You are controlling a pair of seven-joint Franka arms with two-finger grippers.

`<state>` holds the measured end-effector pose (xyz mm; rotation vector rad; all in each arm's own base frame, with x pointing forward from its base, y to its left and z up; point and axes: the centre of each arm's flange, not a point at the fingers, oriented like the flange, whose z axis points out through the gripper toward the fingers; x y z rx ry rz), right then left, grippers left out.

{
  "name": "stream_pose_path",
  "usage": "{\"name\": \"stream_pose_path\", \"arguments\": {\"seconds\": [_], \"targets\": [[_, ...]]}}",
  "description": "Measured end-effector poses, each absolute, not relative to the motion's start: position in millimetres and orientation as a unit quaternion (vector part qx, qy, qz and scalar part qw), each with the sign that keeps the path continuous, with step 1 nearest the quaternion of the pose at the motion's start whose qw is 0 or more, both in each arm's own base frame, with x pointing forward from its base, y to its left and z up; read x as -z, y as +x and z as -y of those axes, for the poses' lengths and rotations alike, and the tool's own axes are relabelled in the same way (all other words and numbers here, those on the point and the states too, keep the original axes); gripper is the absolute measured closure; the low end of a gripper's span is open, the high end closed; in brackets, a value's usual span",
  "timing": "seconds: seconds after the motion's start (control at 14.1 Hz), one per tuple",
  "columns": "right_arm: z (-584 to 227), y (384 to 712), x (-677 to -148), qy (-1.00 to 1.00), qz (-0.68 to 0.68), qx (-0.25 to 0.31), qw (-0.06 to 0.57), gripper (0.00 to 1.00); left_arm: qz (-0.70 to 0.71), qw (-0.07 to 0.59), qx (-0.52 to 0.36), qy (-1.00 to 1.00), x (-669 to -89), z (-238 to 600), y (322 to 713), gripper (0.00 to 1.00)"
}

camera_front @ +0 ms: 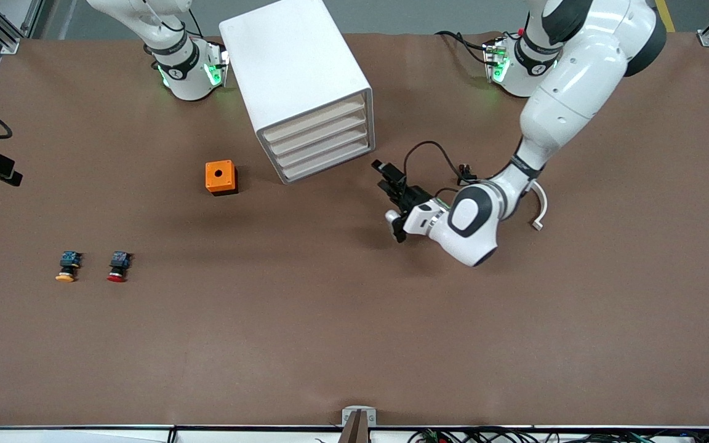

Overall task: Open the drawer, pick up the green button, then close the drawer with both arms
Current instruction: 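Move the left gripper toward the white cabinet's drawer handle, then grip the drawer with the left gripper and pull it open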

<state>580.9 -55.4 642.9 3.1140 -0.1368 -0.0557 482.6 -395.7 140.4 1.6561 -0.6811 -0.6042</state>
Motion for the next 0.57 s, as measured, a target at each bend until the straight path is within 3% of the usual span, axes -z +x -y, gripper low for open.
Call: {"name": "stream_pose_path", "arguments": {"seconds": [0.43,0.57], "targets": [[56,581,-643,0.999,0.044,0.017,0.012,0.00,0.294,0.598,0.259,0.699,-136,453,439,0.06],[56,581,-643,0.999,0.044,0.017,0.012,0.00,0.299,0.600,0.255,0.697,-128,452,435,0.23]]}}
